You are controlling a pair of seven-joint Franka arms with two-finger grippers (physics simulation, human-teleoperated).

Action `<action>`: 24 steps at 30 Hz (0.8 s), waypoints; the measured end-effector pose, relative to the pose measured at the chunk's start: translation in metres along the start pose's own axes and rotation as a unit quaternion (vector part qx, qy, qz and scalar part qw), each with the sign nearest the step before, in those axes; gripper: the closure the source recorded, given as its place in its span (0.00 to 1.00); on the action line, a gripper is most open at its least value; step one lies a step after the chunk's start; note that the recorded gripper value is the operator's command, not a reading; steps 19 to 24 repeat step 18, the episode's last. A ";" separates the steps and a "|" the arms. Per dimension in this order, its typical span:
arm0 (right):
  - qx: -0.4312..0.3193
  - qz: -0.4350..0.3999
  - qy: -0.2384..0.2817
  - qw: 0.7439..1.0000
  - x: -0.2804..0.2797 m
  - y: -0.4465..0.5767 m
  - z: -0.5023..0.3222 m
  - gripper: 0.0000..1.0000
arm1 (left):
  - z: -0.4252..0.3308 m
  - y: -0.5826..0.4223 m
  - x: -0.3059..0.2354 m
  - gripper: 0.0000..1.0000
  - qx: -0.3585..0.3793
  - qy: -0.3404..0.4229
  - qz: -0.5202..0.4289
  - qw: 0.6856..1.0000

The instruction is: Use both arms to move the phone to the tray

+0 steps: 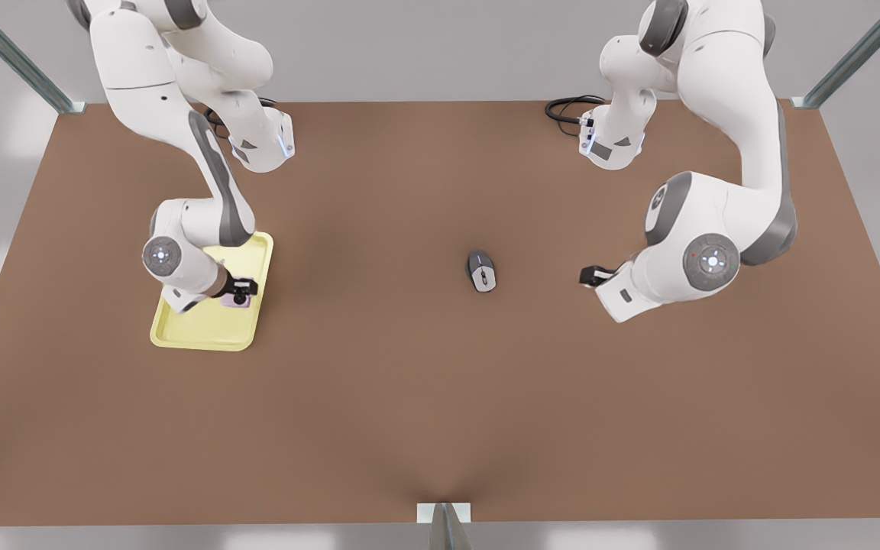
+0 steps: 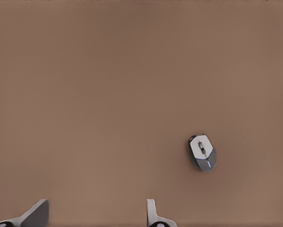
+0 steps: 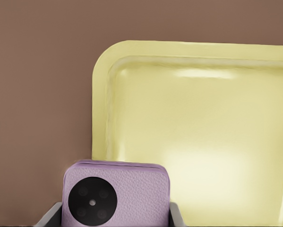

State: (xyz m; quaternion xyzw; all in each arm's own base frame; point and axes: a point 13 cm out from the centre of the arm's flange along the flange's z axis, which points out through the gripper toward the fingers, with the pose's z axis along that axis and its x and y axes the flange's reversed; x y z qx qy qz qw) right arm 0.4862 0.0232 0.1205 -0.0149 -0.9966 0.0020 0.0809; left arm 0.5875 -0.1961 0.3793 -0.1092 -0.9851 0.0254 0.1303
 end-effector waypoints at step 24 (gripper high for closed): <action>0.013 -0.092 -0.106 0.990 -0.141 -0.011 -0.326 0.00 | -0.066 0.064 0.013 0.00 -0.064 -0.054 -0.042 0.996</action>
